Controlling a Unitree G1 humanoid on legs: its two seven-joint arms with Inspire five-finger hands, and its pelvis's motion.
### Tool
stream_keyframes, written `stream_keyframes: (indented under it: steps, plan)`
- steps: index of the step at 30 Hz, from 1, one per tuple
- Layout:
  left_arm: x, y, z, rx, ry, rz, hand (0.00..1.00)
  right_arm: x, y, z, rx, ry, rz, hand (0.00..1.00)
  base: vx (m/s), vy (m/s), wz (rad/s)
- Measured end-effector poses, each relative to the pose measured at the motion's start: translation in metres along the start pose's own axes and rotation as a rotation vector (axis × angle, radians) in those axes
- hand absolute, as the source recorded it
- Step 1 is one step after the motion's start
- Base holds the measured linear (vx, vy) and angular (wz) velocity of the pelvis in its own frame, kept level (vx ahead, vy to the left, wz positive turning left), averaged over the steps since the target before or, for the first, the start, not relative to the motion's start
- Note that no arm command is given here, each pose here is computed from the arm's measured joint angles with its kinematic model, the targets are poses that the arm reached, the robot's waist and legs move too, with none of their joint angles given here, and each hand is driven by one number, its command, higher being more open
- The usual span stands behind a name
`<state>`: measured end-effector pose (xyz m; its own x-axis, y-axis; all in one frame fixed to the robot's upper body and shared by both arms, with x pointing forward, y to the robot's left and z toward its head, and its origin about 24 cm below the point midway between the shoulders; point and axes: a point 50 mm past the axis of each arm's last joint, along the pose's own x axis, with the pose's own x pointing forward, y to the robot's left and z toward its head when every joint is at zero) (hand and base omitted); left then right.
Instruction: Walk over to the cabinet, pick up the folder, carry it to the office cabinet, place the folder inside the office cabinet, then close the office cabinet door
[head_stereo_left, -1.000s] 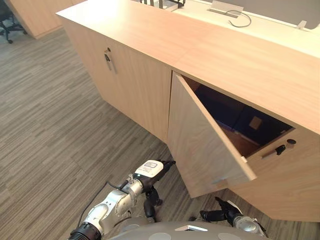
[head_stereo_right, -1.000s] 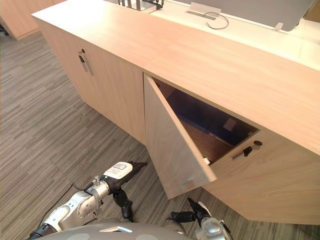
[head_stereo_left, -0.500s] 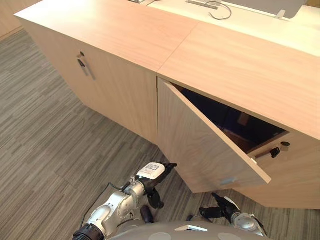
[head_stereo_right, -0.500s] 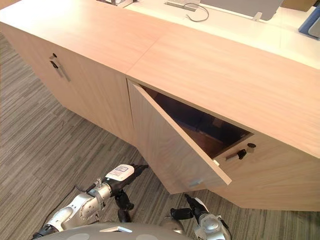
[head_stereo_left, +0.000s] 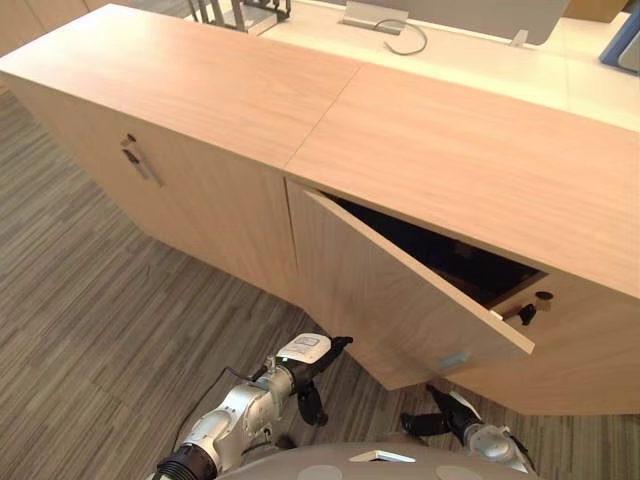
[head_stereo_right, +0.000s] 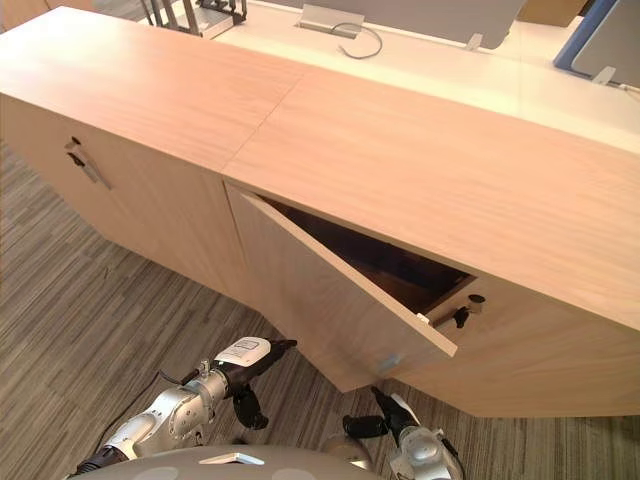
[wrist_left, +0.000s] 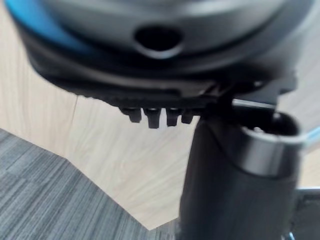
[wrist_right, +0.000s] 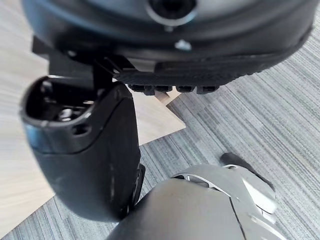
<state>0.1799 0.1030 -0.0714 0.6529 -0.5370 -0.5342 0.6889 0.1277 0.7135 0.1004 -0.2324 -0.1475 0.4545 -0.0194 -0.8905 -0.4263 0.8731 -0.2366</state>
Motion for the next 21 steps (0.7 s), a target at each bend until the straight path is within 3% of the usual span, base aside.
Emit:
stream_keyframes:
  steps: [7,9,14,18,21]
  plan:
    - [0.018,0.004,0.016,-0.028,-0.026,0.004,1.00,-0.009,-0.010,-0.023,0.149,0.041,-0.095,1.00,0.05,-0.148,-0.23]
    - [0.020,0.014,0.013,-0.003,-0.025,0.024,1.00,-0.014,-0.002,-0.039,0.151,0.089,-0.084,1.00,-0.02,-0.163,-0.06]
    - [0.021,0.015,0.003,-0.051,0.041,0.023,1.00,-0.054,0.036,-0.128,0.306,0.471,-0.038,1.00,0.12,-0.099,-0.76]
    - [0.021,0.016,0.002,-0.056,0.047,0.030,1.00,-0.070,0.056,-0.151,0.350,0.585,0.000,1.00,0.13,0.095,-0.95]
    - [0.023,0.014,0.009,-0.080,0.030,0.052,1.00,-0.065,0.068,-0.144,0.364,0.558,0.020,1.00,0.03,0.229,-0.95]
